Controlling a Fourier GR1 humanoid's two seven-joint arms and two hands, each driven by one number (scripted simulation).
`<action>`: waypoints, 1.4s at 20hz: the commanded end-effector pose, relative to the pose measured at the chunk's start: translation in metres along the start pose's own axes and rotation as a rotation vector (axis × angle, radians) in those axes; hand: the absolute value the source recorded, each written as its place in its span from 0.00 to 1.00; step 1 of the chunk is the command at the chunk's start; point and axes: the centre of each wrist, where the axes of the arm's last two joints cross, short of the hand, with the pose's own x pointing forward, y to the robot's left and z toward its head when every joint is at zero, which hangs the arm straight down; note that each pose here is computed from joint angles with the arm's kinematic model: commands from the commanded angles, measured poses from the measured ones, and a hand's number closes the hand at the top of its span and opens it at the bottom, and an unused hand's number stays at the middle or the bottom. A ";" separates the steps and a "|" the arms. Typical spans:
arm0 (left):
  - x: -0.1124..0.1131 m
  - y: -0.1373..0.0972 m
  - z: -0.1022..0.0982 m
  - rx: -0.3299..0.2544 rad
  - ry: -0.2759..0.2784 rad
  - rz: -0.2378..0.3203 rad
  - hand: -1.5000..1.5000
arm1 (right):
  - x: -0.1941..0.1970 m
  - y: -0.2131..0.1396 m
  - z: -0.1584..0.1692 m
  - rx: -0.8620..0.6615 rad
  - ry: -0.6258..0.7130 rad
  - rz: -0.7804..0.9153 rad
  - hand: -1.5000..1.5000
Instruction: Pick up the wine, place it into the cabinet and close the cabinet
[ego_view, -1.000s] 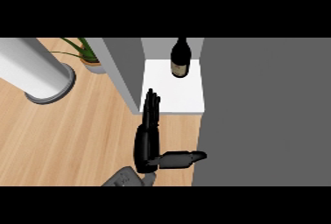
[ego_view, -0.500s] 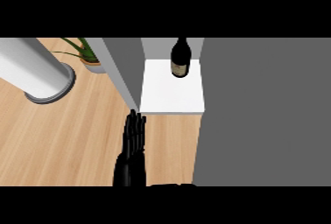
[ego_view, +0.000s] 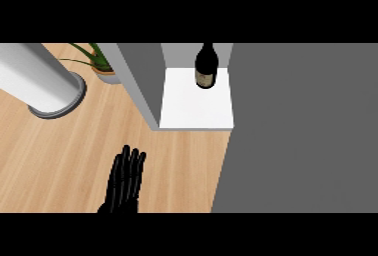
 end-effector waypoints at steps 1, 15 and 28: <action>0.014 0.027 0.009 -0.072 0.010 0.034 0.00 | 0.017 -0.001 0.015 0.114 -0.023 -0.013 1.00; 0.060 0.085 -0.010 0.014 -0.033 -0.013 0.00 | 0.012 0.038 0.036 0.282 0.094 -0.243 1.00; 0.087 0.149 -0.003 0.046 -0.040 -0.055 0.00 | 0.022 0.097 0.030 0.488 0.037 -0.218 1.00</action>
